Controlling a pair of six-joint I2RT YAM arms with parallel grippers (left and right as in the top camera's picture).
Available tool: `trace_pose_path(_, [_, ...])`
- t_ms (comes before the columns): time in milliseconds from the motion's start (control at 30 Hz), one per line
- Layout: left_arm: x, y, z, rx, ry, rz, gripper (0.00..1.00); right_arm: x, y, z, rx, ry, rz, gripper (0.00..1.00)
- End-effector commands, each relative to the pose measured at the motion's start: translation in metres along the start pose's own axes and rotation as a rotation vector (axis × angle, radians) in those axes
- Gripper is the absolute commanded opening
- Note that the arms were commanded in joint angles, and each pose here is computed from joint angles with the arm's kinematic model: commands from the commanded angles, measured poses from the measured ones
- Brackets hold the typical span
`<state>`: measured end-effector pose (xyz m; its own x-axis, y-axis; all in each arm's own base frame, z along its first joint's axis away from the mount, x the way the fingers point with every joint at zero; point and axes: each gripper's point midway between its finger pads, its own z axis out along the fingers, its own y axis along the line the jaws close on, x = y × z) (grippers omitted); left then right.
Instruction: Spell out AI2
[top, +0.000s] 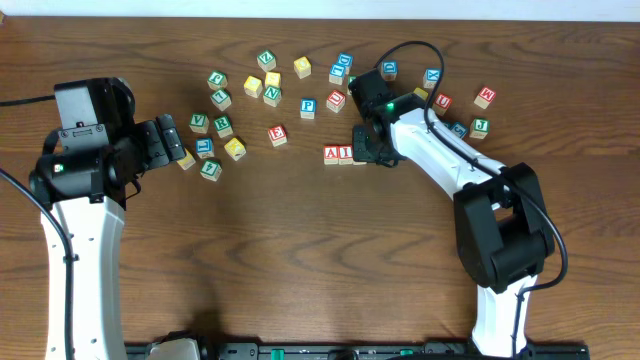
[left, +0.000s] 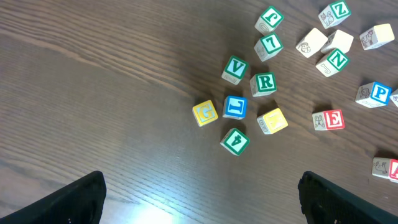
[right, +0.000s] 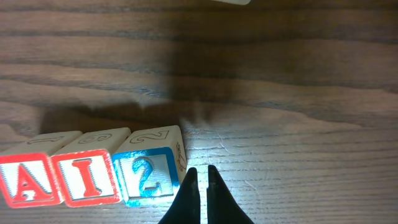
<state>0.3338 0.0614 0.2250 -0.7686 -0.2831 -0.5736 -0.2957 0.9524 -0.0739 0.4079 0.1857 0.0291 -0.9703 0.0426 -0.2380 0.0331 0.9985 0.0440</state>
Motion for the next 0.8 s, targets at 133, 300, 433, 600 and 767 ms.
trace_pose_path(133, [-0.0004,0.0018,0.0008,-0.005,0.003,0.003,0.98,0.0006,0.0036,0.0059,-0.021,0.016,-0.036,0.01])
trace_pose_path(300, [-0.0004,0.0018,0.0008,-0.005,0.003,0.003,0.98,0.0009,0.0041,0.0058,-0.023,0.018,-0.04,0.01])
trace_pose_path(433, [-0.0004,0.0018,0.0008,-0.005,0.003,0.003,0.98,0.0026,0.0059,0.0058,-0.035,0.026,-0.054,0.01])
trace_pose_path(600, [-0.0004,0.0018,0.0008,-0.005,0.003,0.003,0.98,0.0038,0.0083,0.0056,-0.049,0.032,-0.081,0.01])
trace_pose_path(767, [-0.0004,0.0018,0.0008,-0.005,0.003,0.003,0.97,0.0038,0.0083,0.0056,-0.049,0.032,-0.082,0.01])
